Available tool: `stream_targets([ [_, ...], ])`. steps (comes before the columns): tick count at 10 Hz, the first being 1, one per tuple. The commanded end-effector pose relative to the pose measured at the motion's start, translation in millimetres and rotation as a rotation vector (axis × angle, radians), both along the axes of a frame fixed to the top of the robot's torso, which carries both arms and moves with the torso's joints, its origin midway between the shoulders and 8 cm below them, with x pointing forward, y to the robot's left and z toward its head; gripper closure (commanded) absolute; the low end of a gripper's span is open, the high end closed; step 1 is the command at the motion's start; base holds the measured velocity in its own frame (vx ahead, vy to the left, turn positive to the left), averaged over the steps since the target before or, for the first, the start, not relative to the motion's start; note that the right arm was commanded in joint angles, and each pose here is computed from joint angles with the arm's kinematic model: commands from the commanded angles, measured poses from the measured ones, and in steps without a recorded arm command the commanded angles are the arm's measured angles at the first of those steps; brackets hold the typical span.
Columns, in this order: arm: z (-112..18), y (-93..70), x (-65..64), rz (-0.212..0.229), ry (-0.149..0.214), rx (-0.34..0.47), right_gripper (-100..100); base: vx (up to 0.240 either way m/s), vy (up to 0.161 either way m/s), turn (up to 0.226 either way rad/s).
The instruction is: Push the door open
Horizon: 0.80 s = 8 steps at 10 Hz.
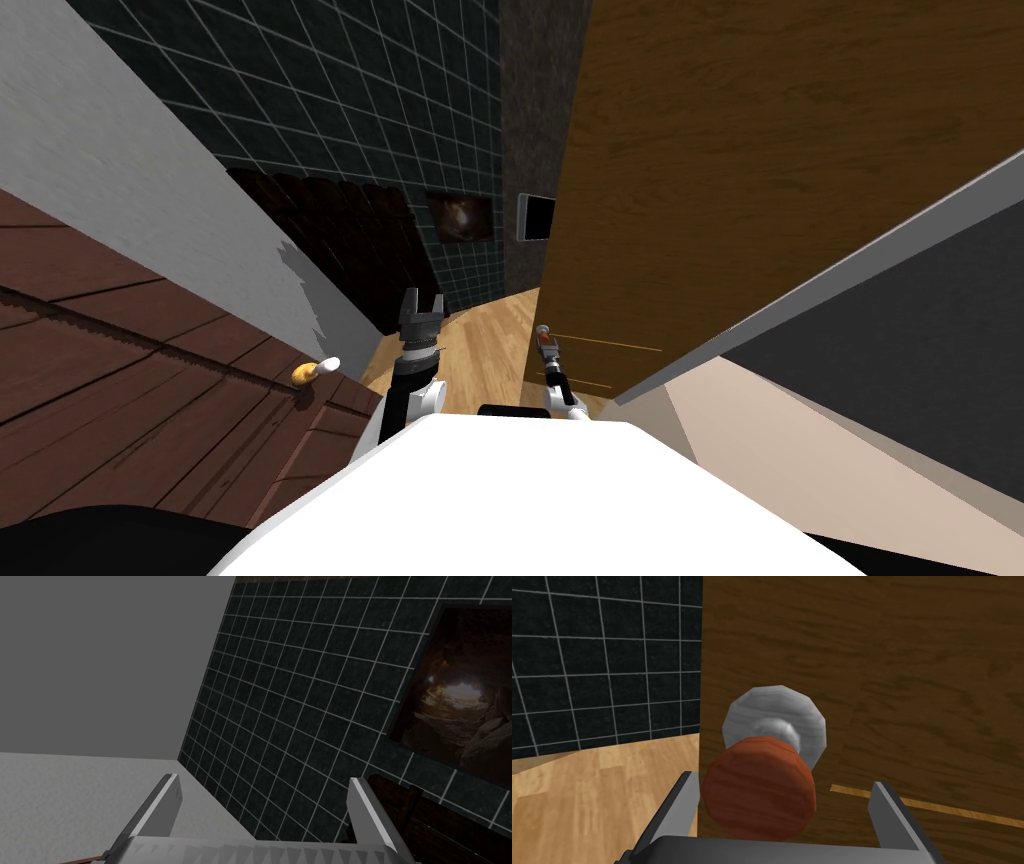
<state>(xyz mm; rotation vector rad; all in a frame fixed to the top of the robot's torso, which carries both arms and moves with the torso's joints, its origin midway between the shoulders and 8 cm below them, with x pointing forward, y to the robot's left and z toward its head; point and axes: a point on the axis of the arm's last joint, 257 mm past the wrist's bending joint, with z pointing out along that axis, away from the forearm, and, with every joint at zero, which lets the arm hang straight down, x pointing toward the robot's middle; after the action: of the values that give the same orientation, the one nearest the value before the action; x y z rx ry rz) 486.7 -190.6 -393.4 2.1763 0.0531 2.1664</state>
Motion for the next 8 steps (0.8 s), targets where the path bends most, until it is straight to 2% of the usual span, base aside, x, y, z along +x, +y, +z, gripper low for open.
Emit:
stream_targets([
  [1, 2.4, -28.9, 0.8, -0.049, -0.013, -0.01, 100, 0.142, 0.095, -0.062],
  [5, 3.4, -43.4, 1.2, -0.095, -0.016, 0.001, 100, 0.123, 0.063, -0.048],
  [6, -7.3, -46.1, -4.4, -0.098, 0.01, -0.008, 100, 0.079, 0.044, -0.026],
  [7, 3.4, -43.4, 1.2, -0.095, -0.016, 0.001, 100, 0.024, 0.008, -0.008],
  [8, 3.7, -49.6, 1.0, -0.12, -0.017, 0.01, 100, 0.083, 0.069, -0.04],
])
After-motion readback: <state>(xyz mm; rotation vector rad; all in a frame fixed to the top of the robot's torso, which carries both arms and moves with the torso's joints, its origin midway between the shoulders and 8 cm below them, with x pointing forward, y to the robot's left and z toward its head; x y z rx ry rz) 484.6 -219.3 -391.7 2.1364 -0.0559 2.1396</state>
